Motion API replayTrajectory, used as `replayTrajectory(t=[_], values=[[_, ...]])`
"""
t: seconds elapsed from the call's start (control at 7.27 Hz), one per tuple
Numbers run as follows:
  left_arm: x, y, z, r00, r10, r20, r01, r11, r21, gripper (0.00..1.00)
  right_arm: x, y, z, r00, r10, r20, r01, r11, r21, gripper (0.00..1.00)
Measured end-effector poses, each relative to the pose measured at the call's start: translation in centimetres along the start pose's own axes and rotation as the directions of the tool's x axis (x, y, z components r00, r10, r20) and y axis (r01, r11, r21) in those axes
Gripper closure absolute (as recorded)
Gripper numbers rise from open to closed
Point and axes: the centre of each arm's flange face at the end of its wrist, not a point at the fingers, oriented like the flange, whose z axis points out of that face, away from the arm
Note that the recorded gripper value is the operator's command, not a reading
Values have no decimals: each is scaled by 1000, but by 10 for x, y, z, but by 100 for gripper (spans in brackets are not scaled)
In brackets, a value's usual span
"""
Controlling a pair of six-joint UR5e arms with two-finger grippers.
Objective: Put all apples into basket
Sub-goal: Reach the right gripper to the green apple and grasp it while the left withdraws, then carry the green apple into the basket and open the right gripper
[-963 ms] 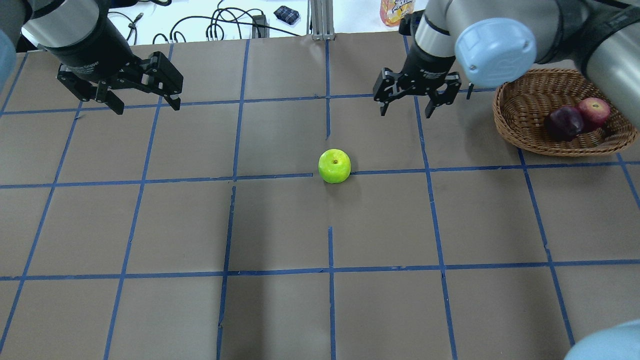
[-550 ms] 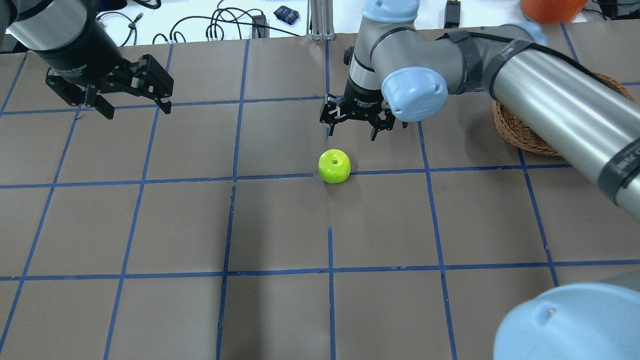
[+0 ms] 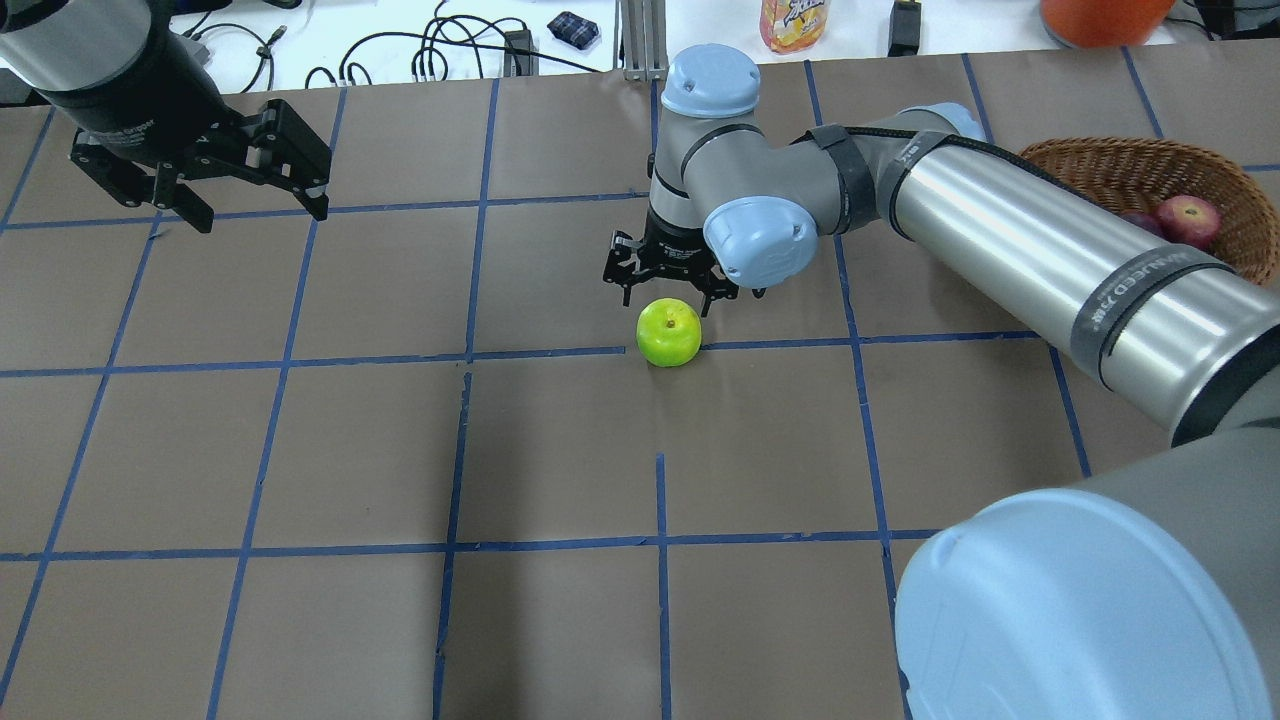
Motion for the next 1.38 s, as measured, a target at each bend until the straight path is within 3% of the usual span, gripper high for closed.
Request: replayTrajectory(t=[0.41, 0.55, 0.69, 0.83, 1.1, 1.38], values=[[1, 0, 1, 1000, 1, 1, -1, 1000, -1, 0, 5, 5, 24, 1000, 3, -18, -4, 1000, -30, 0], [1, 1, 2, 1000, 2, 0, -2, 1000, -7, 0, 9, 9, 32, 1000, 5, -24, -6, 999, -43, 29], [1, 0, 5, 1000, 2, 0, -2, 1000, -13, 0, 10, 11, 37, 1000, 2, -25, -3, 999, -47, 85], [1, -2, 9, 1000, 2, 0, -2, 1000, -22, 0, 11, 11, 37, 1000, -3, -23, 2, 999, -42, 100], [1, 0, 10, 1000, 2, 1, -2, 999, -32, 0, 10, 8, 25, 1000, -9, -15, 9, 1000, -20, 100], [-3, 3, 11, 997, 15, 71, -10, 997, -76, 0, 28, -6, -43, 1000, 24, -8, -24, 999, 34, 100]])
